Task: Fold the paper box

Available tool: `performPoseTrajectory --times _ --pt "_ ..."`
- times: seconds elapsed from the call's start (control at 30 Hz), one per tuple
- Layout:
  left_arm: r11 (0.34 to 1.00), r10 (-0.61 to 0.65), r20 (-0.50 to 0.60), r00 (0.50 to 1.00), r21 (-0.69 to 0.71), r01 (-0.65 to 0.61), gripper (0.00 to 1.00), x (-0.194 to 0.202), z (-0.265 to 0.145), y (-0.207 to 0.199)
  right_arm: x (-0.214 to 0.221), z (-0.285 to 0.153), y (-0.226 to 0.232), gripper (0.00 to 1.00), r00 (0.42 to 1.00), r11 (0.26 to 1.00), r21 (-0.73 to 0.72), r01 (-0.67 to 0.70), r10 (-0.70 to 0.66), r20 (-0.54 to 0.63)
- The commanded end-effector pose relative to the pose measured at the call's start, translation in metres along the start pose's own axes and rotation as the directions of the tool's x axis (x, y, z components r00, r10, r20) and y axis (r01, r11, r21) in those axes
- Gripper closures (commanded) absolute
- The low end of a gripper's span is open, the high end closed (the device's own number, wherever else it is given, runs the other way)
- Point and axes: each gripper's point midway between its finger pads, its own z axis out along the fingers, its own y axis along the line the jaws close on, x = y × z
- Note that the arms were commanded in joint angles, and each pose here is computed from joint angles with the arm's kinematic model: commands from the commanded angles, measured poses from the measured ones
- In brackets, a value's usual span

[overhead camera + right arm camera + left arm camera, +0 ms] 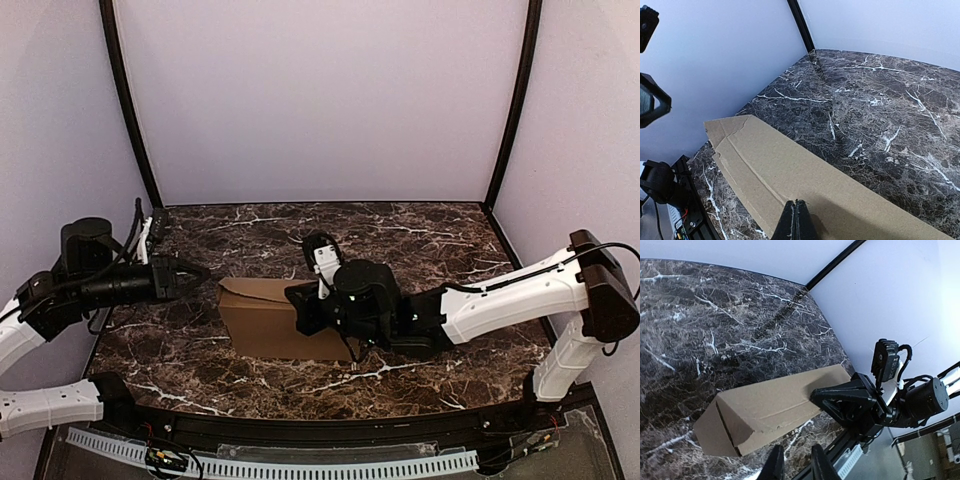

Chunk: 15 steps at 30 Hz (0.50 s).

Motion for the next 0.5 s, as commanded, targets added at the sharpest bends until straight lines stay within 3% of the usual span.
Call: performPoseTrajectory --times 0.0,0.13,0.3,0.47 --pt "0.993 0.119 -0.032 0.992 -0.025 -0.119 0.87 -0.013 0.004 -0.009 0.107 -0.003 -0.054 1.00 0.945 0.983 0.132 0.128 -0.080 -0.318" --pt "0.976 0.211 -0.021 0.977 -0.058 -0.212 0.99 -0.035 0.014 -0.016 0.107 -0.004 -0.054 1.00 0.946 0.983 0.132 0.130 -0.083 -0.314" --pt "0.962 0.267 -0.036 0.963 -0.050 -0.268 0.99 -0.045 0.035 -0.020 0.105 -0.003 -0.050 1.00 0.949 0.985 0.122 0.124 -0.082 -0.305" --pt "0.966 0.253 -0.116 0.960 -0.026 -0.258 0.99 -0.014 0.058 0.002 0.102 -0.001 -0.047 1.00 0.952 0.987 0.109 0.121 -0.085 -0.296"
